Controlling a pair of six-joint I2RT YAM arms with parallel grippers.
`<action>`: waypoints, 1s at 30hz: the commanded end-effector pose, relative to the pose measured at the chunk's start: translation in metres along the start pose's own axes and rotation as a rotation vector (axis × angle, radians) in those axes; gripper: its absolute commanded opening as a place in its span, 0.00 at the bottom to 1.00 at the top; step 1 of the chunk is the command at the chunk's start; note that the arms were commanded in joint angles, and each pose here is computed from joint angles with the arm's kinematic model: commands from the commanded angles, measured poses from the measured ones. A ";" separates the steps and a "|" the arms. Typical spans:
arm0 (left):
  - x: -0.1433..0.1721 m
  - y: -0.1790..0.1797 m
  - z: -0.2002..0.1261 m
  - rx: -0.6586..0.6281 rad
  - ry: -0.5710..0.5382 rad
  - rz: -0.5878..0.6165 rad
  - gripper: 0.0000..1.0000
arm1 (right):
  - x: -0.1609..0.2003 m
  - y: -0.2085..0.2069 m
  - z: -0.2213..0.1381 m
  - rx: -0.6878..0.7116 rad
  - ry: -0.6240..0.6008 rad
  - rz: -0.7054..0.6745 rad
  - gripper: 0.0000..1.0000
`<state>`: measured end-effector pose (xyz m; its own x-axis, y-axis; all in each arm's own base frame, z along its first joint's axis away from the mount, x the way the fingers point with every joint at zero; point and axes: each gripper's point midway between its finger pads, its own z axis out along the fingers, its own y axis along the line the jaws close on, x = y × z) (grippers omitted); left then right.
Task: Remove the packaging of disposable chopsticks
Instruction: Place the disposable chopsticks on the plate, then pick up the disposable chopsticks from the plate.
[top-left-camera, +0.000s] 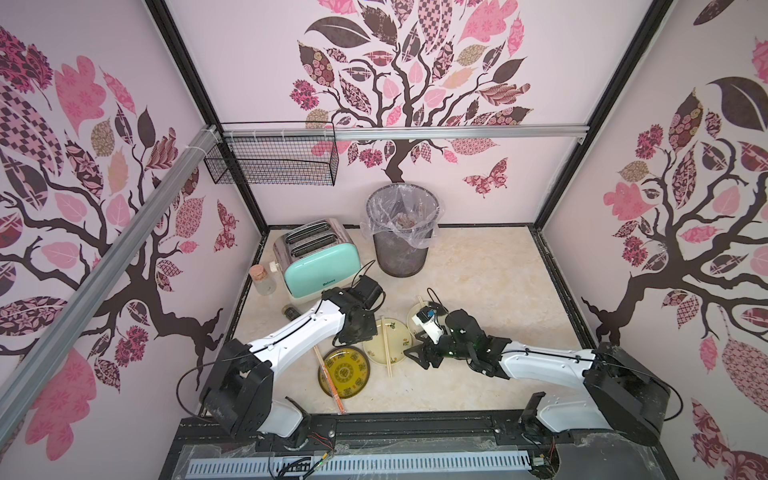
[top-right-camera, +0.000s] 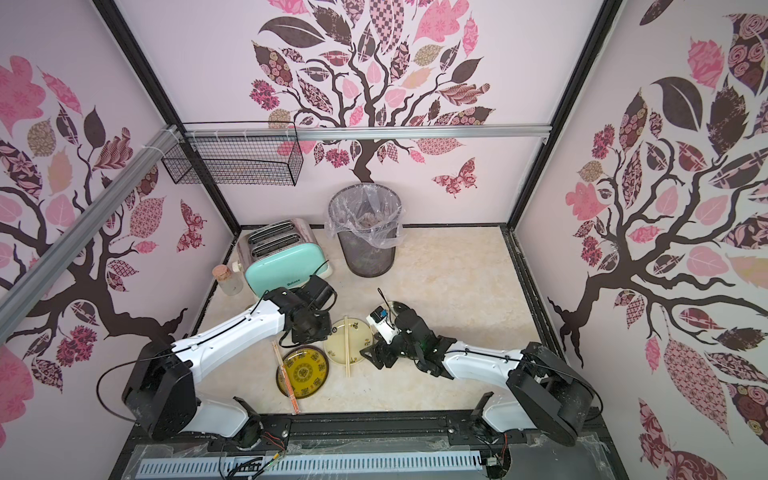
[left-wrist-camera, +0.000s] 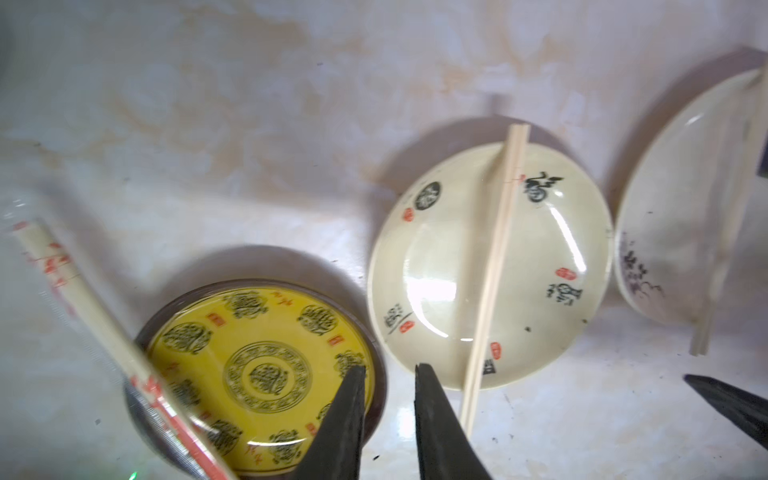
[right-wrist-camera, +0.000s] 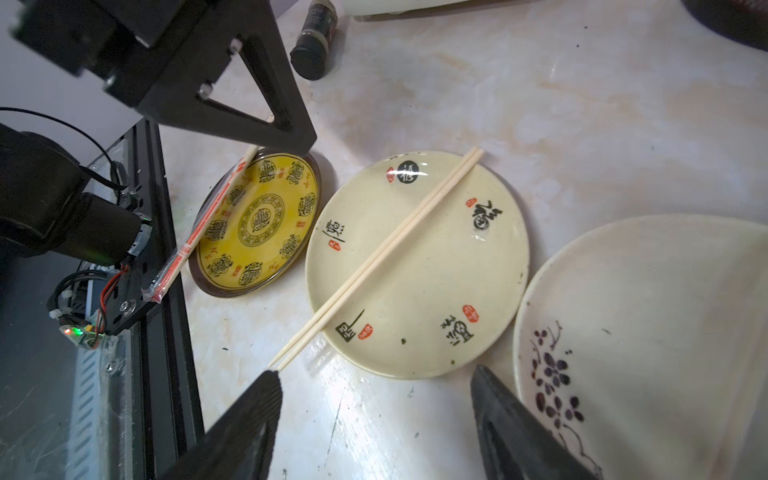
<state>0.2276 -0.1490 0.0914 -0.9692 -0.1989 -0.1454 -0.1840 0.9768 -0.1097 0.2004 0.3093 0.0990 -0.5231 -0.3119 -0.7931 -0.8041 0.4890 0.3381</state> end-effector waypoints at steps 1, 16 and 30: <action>0.016 0.040 -0.007 -0.091 0.027 -0.024 0.31 | -0.012 0.011 -0.002 -0.038 -0.038 -0.039 0.74; 0.061 0.097 0.001 -0.226 0.106 -0.170 0.45 | -0.007 0.012 0.004 -0.028 -0.012 -0.051 0.75; 0.066 0.087 0.034 -0.177 0.136 -0.185 0.43 | -0.007 0.011 0.004 -0.018 -0.009 -0.056 0.75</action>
<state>0.1496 -0.0757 0.0448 -0.9313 -0.3643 -0.0016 -0.3635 0.9289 0.0709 0.1948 0.3151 0.1008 -0.4936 -0.3253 -0.8066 -0.8266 0.4638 0.3188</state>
